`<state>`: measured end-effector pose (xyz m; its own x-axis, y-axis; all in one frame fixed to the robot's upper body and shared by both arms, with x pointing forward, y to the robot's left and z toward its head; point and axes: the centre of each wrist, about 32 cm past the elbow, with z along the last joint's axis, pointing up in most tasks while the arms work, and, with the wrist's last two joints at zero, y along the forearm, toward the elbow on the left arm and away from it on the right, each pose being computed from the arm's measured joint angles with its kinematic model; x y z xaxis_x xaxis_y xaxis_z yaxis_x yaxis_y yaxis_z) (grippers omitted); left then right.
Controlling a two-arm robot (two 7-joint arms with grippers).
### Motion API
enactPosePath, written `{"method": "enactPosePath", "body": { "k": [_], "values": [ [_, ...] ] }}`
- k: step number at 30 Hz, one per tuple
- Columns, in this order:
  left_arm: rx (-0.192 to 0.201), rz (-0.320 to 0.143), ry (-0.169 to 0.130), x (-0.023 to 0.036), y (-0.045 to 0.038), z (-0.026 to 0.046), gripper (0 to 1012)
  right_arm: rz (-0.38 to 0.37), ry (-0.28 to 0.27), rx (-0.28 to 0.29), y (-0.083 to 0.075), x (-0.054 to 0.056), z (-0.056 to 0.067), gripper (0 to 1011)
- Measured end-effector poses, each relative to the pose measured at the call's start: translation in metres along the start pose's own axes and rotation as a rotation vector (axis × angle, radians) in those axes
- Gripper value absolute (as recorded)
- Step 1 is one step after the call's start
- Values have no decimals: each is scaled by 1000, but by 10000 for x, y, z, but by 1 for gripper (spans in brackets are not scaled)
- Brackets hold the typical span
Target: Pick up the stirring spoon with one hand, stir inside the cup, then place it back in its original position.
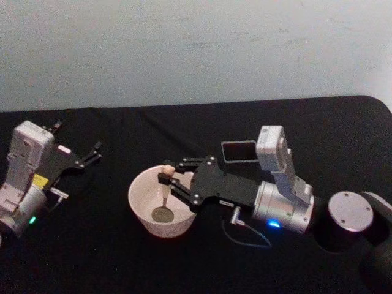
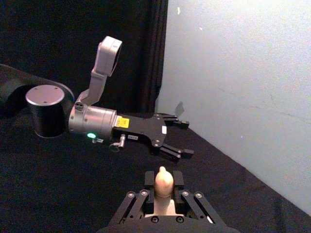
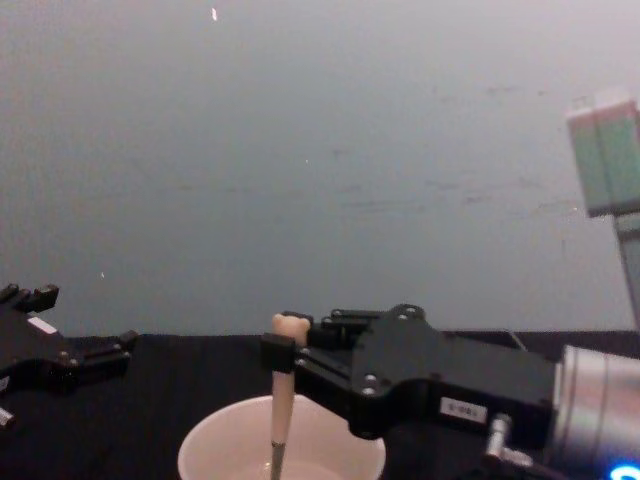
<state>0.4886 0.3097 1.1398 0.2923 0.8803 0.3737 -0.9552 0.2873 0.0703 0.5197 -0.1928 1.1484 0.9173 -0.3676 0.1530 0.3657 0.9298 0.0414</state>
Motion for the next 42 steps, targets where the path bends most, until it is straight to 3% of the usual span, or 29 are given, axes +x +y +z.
{"method": "enactPosePath", "body": {
  "k": [8,18,32,42],
  "values": [
    [0,0,0,0,0,0,1001,-27,-26,-1,154,130,-36,214],
    [0,0,0,0,0,0,1001,-82,-39,-14,124,237,-51,214],
    [0,0,0,0,0,0,1001,-110,-48,-19,-13,243,-26,214],
    [0,0,0,0,0,0,1001,-97,-44,-26,-144,175,9,215]
  ]
}}
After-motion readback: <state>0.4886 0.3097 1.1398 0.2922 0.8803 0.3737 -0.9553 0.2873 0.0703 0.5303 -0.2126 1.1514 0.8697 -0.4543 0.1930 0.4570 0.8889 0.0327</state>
